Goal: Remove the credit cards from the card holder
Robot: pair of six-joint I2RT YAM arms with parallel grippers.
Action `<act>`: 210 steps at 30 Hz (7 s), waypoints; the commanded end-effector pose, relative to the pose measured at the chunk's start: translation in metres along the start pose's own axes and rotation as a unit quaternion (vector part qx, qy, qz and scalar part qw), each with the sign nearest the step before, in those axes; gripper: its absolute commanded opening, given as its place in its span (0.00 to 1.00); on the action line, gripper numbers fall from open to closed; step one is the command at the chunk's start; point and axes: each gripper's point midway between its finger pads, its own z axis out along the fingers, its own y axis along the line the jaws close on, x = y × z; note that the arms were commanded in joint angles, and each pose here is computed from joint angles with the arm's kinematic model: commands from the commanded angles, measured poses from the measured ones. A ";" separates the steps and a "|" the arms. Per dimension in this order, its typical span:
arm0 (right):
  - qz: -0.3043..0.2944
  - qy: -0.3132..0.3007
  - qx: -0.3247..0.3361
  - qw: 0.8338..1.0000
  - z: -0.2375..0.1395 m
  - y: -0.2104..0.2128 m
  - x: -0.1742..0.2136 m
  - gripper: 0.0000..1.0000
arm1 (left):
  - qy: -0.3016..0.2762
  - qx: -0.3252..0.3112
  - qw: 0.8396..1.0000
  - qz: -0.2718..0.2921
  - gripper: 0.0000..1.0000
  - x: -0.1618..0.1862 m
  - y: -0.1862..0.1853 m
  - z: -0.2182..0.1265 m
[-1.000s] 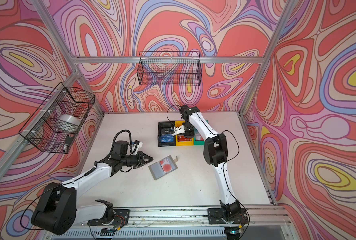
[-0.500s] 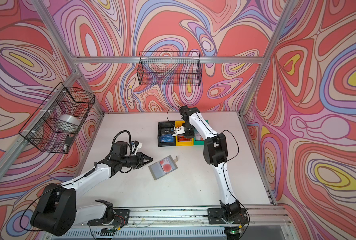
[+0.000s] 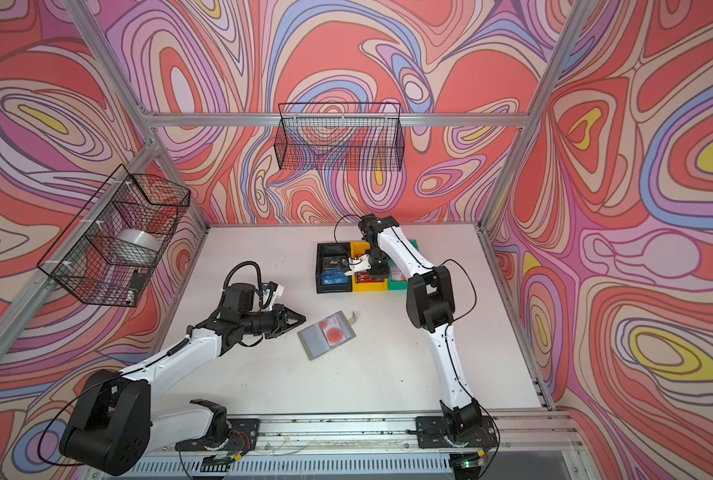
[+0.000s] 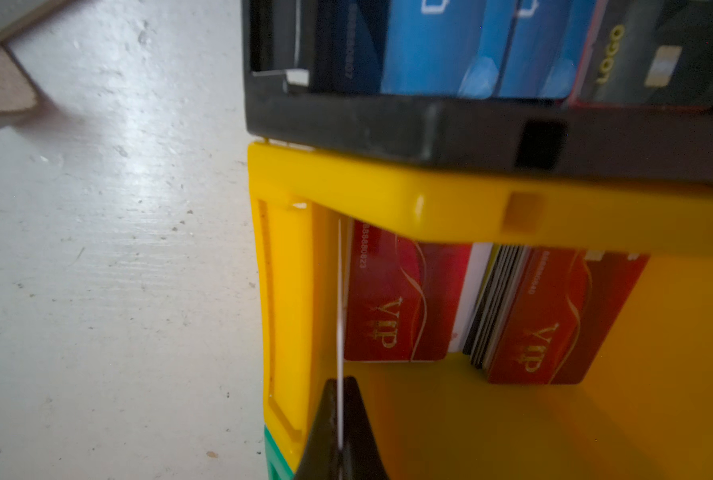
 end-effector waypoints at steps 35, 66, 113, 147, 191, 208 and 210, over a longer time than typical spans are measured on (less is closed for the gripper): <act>0.193 -0.062 0.271 0.941 -0.064 -0.091 -0.016 0.55 | 0.009 -0.040 0.999 -0.013 0.19 0.010 0.025 0.001; 0.490 -0.189 -0.134 0.840 0.003 0.154 -0.136 0.16 | 0.072 0.002 0.996 -0.050 0.19 0.022 0.040 0.070; 0.505 -0.099 -0.130 0.847 0.066 0.153 -0.118 0.14 | 0.072 -0.014 0.995 -0.070 0.18 0.023 0.066 0.091; 0.523 -0.093 -0.138 0.836 0.070 0.156 -0.104 0.16 | 0.090 -0.040 0.992 -0.075 0.00 0.032 0.077 0.085; 0.474 -0.189 -0.162 0.844 -0.057 0.144 -0.135 0.34 | 0.018 0.030 0.999 0.028 0.00 0.002 -0.003 -0.015; 0.445 -0.266 -0.248 0.818 -0.113 0.147 -0.146 0.39 | -0.008 0.251 0.966 0.068 0.00 -0.020 -0.073 -0.007; 0.444 -0.267 -0.249 0.818 -0.112 0.146 -0.147 0.39 | -0.006 0.250 0.966 0.067 0.00 -0.020 -0.074 -0.005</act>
